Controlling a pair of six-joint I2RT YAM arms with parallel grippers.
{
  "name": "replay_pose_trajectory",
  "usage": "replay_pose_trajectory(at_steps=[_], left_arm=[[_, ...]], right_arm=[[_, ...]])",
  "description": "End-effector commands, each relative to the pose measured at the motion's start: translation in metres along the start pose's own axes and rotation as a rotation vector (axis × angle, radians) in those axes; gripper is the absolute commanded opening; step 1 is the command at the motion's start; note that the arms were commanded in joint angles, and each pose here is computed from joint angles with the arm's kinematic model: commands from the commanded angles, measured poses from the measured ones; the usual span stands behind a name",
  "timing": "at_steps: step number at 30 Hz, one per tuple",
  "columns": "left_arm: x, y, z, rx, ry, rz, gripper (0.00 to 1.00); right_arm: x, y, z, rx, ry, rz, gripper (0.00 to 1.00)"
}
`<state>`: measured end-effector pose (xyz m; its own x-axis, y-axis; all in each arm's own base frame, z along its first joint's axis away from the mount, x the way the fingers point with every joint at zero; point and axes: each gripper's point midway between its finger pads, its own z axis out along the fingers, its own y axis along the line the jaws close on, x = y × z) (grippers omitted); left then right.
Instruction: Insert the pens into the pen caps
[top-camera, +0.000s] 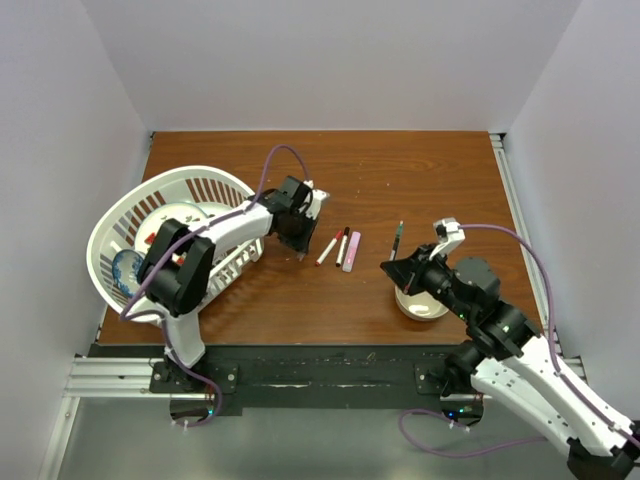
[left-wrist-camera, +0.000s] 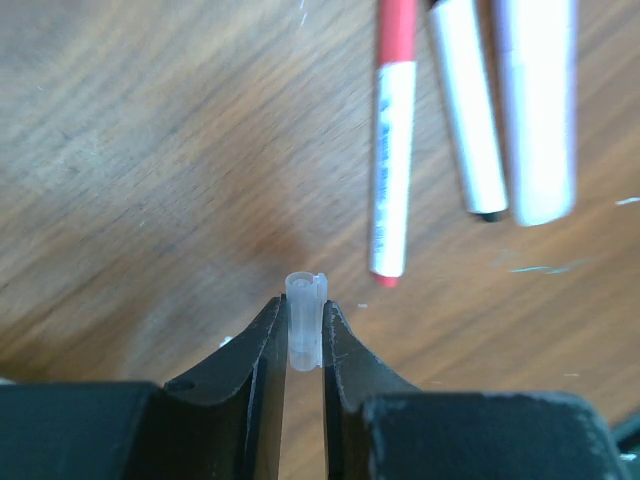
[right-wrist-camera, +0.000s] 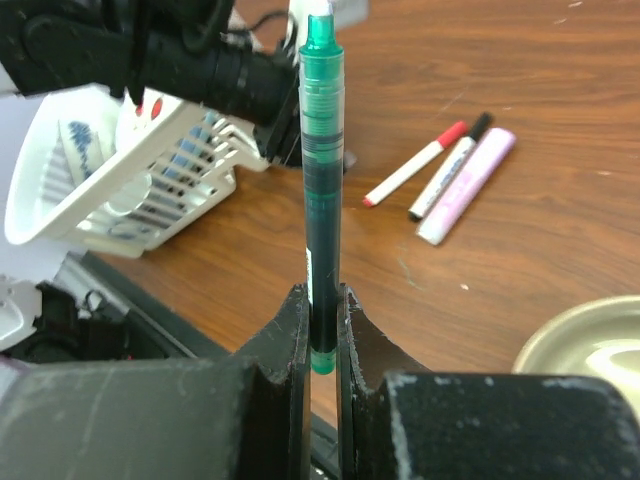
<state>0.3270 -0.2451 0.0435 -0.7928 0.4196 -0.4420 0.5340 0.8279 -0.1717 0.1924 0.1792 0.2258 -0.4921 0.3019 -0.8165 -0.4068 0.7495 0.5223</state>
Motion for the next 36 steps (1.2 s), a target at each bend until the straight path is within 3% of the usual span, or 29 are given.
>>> replay_pose_trajectory(at_steps=[1,10,16,24,36], left_arm=[[-0.047,-0.025,-0.041,0.089,-0.207,-0.069,0.0],[-0.109,-0.094,-0.156,0.455,-0.655,-0.149,0.0],[-0.114,-0.112,-0.233,0.671,-0.958,-0.276,0.0],[-0.114,-0.115,-0.266,0.732,-1.071,-0.3,0.0],[-0.109,-0.115,-0.259,0.721,-1.053,-0.285,0.0]], right_arm=[[0.007,0.026,0.017,-0.157,0.019,0.015,0.0],[0.034,0.055,0.055,-0.347,0.128,0.056,0.0],[0.031,0.072,0.071,-0.412,0.115,0.087,0.0],[0.034,0.095,0.08,-0.444,0.128,0.067,0.0],[0.032,0.108,0.083,-0.446,0.122,0.041,0.0]])
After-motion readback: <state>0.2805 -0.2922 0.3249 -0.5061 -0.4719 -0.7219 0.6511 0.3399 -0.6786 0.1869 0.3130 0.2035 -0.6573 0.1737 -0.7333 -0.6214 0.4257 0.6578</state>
